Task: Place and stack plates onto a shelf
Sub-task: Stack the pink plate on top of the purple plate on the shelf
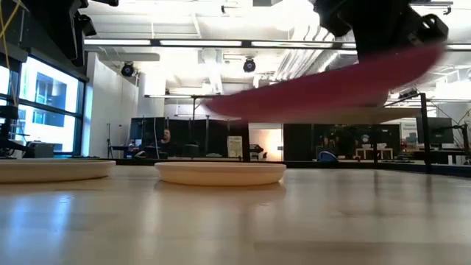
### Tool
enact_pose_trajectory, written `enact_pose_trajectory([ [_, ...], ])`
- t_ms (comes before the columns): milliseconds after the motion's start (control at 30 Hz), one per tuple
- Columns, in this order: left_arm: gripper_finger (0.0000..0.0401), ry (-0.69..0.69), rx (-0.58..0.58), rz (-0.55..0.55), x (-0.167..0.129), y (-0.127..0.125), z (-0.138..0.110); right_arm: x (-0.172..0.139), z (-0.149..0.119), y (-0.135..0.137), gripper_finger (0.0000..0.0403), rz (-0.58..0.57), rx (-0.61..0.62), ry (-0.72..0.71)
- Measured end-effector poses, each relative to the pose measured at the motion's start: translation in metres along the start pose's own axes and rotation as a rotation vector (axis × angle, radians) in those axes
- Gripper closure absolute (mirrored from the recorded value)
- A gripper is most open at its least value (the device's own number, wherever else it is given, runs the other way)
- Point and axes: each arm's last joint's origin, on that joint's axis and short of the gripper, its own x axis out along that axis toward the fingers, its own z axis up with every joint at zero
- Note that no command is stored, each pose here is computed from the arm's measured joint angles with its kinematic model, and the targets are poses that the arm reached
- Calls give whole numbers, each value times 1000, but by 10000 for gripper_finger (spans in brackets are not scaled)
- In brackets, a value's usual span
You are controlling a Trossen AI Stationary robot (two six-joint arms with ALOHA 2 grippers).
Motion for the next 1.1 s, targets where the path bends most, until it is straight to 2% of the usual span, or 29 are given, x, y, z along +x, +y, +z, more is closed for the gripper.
enact_pose_trajectory([
  [333, 263, 0, 4, 0, 0, 0, 0, -69, 23, -34, 403, 121, 96, -183],
  [633, 263, 0, 4, 0, 0, 0, 0, -123, 40, -94, 403, 99, 250, -353],
  [1100, 263, -18, 27, 23, 0, 1, 1, -177, 49, -171, 403, 144, 535, -636],
])
